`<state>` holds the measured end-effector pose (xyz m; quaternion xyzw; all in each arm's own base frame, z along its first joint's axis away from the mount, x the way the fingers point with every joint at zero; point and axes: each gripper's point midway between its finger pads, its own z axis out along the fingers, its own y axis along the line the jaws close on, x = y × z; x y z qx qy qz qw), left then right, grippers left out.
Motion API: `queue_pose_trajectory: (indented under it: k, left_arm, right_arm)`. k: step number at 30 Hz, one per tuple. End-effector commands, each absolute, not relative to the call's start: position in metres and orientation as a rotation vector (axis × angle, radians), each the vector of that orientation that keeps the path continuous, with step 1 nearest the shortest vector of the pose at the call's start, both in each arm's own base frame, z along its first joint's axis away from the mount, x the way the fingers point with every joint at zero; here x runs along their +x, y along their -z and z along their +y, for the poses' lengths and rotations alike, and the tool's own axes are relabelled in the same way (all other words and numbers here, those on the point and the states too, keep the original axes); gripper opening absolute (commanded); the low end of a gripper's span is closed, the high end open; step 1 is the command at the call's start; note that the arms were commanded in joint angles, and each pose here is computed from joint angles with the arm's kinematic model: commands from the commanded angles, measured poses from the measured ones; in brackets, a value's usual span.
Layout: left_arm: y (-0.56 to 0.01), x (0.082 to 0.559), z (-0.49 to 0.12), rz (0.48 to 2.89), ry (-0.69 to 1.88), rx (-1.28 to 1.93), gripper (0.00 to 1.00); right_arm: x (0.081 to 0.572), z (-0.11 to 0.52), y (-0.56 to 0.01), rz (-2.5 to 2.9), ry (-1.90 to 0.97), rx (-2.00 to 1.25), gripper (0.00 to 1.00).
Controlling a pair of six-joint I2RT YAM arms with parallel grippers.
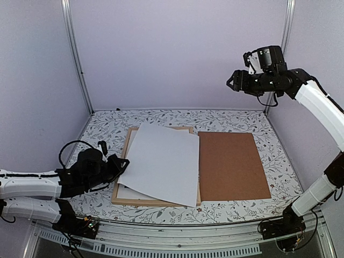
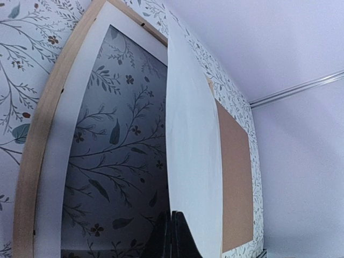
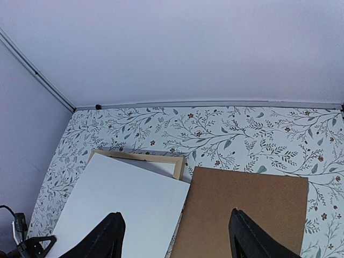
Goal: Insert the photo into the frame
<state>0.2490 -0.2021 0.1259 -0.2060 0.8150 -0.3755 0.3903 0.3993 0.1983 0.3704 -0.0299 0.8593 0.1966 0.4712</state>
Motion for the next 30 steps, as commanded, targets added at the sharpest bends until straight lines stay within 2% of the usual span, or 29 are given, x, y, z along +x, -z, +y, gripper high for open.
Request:
queue_pose_trajectory:
  k: [1,13,30]
  left_arm:
    - [-0.119,0.255,-0.191,2.09,0.849,-0.534,0.0]
    - [-0.119,0.277,-0.187,2.187,0.7,-0.467,0.0]
    - [-0.11,0.274,-0.195,2.157,0.817,-0.573,0.0]
  right_arm:
    - [0.406,0.205,-0.355,2.131,-0.497,-0.092,0.7]
    - [0.411,0.213,-0.326,2.191,-0.495,-0.13,0.7]
    - [0.417,0.222,-0.306,2.227,-0.504,-0.169,0.7]
